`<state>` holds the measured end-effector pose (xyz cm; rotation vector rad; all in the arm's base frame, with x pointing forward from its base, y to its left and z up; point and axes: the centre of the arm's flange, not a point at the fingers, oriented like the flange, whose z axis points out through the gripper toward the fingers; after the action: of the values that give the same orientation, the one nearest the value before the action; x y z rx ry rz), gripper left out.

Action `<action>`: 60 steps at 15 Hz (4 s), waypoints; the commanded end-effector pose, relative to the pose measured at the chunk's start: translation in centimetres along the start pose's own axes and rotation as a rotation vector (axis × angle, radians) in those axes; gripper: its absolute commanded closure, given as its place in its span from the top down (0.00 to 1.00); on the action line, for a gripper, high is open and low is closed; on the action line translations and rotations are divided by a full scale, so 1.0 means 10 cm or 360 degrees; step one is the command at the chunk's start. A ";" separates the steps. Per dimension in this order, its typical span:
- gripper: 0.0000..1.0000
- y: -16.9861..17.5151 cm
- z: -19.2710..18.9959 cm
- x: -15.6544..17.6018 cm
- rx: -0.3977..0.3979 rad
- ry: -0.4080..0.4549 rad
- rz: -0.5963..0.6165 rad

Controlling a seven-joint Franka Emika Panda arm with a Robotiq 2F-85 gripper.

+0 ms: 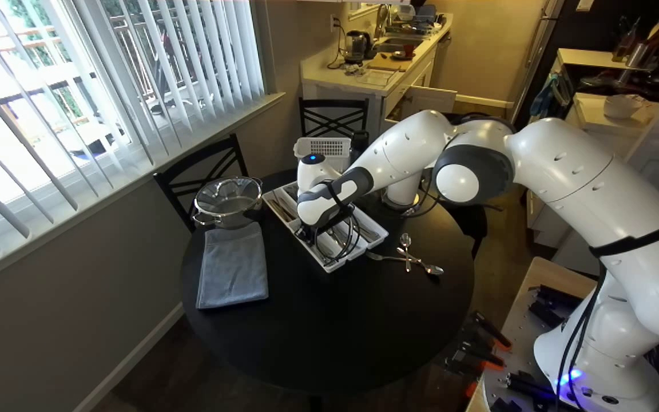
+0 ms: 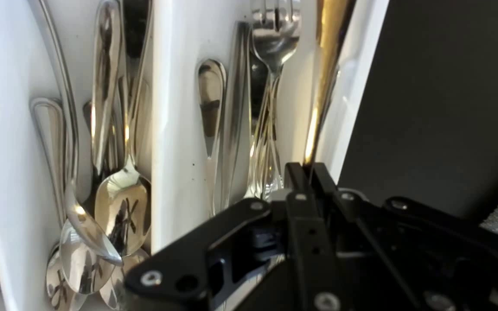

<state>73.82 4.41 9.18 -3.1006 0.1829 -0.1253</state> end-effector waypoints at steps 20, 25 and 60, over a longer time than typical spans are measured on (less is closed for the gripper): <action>1.00 -0.01 -0.50 -1.35 -0.0320 0.0061 -0.0758; 1.00 0.48 -0.21 -2.03 -0.0448 -0.0045 -0.1127; 0.35 1.96 0.31 -1.92 0.0018 -0.0069 -0.1268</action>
<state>52.50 -12.17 3.81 -2.9841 -1.0070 -0.0985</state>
